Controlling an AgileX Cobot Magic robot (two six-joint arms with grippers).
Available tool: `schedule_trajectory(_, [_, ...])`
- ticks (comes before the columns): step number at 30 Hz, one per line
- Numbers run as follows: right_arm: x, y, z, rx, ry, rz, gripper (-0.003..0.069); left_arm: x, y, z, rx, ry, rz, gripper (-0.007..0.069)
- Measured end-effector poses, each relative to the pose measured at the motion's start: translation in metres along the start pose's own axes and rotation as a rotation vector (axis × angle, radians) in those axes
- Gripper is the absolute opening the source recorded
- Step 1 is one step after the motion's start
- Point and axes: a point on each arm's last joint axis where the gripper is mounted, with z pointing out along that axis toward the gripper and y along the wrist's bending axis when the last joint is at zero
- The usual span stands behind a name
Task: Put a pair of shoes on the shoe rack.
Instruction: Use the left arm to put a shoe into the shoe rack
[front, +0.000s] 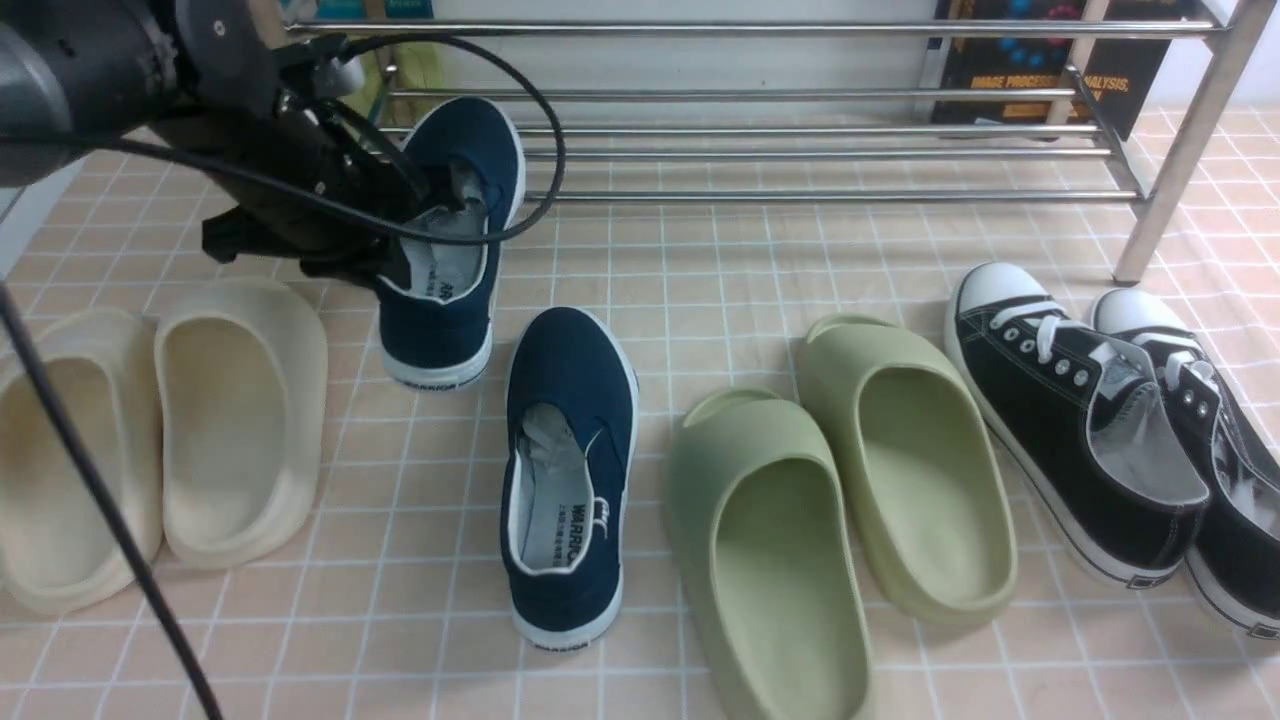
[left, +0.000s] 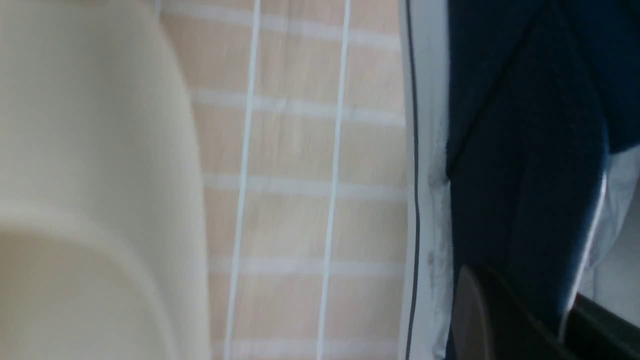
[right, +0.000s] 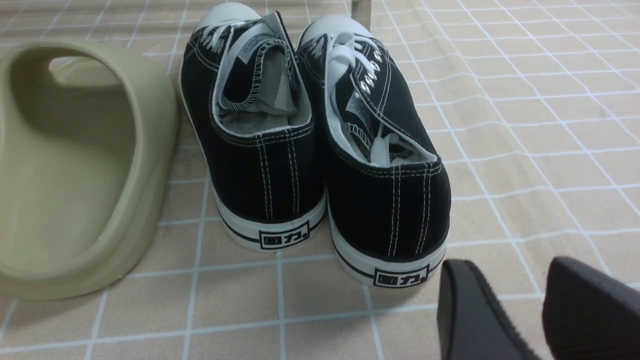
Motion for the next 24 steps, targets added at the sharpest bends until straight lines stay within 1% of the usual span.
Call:
schedule_trajectory(3, [0.0, 0.0, 0.0, 0.0, 0.0, 0.0, 0.024, -0.021, -0.005, 0.021, 0.012, -0.027, 0.003, 0.0039])
schedule_trajectory(5, [0.0, 0.0, 0.0, 0.0, 0.0, 0.0, 0.024, -0.031, -0.007, 0.026, 0.018, -0.05, 0.006, 0.004])
schedule_trajectory(7, [0.0, 0.0, 0.0, 0.0, 0.0, 0.0, 0.024, -0.048, -0.011, 0.043, 0.027, -0.089, 0.013, 0.0041])
schedule_trajectory(8, [0.0, 0.0, 0.0, 0.0, 0.0, 0.0, 0.024, -0.049, -0.01, 0.048, 0.026, -0.087, 0.012, 0.0041])
schedule_trajectory(12, [0.0, 0.0, 0.0, 0.0, 0.0, 0.0, 0.024, -0.071, -0.012, 0.077, 0.025, -0.153, 0.006, 0.0054])
schedule_trajectory(16, [0.0, 0.0, 0.0, 0.0, 0.0, 0.0, 0.024, -0.081, -0.011, 0.088, 0.005, -0.189, 0.004, 0.0074])
schedule_trajectory(19, [0.0, 0.0, 0.0, 0.0, 0.0, 0.0, 0.024, -0.086, -0.012, 0.088, 0.001, -0.222, -0.003, 0.012])
schedule_trajectory(24, [0.0, 0.0, 0.0, 0.0, 0.0, 0.0, 0.024, -0.084, -0.011, 0.08, -0.015, -0.178, -0.009, 0.0246])
